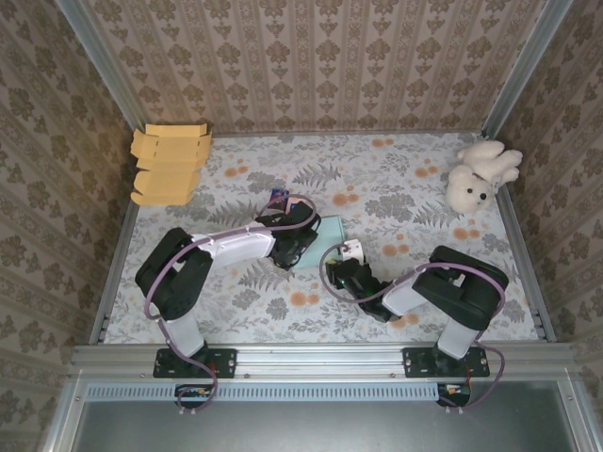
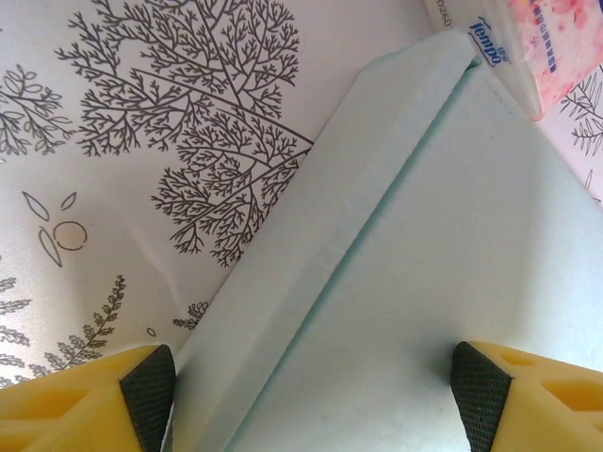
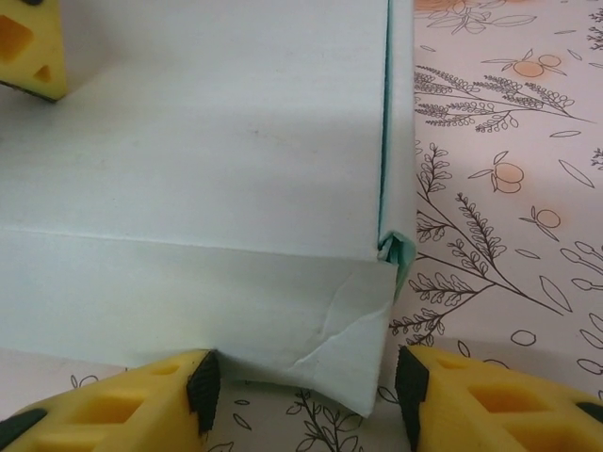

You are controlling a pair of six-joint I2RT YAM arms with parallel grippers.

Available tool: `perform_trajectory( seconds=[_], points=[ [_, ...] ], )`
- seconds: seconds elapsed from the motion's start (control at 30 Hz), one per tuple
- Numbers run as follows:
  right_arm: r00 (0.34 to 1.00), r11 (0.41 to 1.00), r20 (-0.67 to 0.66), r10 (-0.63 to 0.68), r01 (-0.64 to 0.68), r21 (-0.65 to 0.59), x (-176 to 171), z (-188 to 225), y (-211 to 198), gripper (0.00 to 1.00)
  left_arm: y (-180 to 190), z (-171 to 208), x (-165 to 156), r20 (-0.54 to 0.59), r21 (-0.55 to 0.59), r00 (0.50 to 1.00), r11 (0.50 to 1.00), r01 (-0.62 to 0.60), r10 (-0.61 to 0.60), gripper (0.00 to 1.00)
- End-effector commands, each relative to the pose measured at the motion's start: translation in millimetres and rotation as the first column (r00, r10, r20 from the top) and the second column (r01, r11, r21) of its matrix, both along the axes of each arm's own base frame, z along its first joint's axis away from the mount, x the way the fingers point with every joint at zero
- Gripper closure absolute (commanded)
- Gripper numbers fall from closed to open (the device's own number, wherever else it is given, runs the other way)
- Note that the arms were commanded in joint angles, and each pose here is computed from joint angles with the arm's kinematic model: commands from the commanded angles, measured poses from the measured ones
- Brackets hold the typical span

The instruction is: Fold the paper box

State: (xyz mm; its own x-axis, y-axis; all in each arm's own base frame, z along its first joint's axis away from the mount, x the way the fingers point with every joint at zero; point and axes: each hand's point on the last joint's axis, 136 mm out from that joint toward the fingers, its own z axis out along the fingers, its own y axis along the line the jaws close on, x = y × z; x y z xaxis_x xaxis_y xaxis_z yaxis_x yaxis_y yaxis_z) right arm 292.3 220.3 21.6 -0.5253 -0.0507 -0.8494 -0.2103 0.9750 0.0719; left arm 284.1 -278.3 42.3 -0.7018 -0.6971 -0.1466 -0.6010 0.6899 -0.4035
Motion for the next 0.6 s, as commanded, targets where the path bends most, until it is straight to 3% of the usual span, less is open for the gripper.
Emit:
perform_trajectory(
  seconds=[0.0,0.33,0.57],
  points=[
    [0.995,0.999,-0.097,0.012,-0.015,-0.032,-13,-7,-8,0.42,23,-34,-30,-0.137,0.092,0.991,0.996,0.011,0.001,0.21],
    [0.990,0.996,-0.134,0.043,-0.032,0.080,-29,39,-7,0.40,25,-34,-29,-0.137,0.093,0.991,0.996,0.005,0.008,0.21],
    [0.990,0.990,-0.130,0.060,-0.043,0.131,-28,52,1,0.51,25,-33,-29,-0.135,0.095,0.991,0.995,0.002,0.011,0.22]
  ],
)
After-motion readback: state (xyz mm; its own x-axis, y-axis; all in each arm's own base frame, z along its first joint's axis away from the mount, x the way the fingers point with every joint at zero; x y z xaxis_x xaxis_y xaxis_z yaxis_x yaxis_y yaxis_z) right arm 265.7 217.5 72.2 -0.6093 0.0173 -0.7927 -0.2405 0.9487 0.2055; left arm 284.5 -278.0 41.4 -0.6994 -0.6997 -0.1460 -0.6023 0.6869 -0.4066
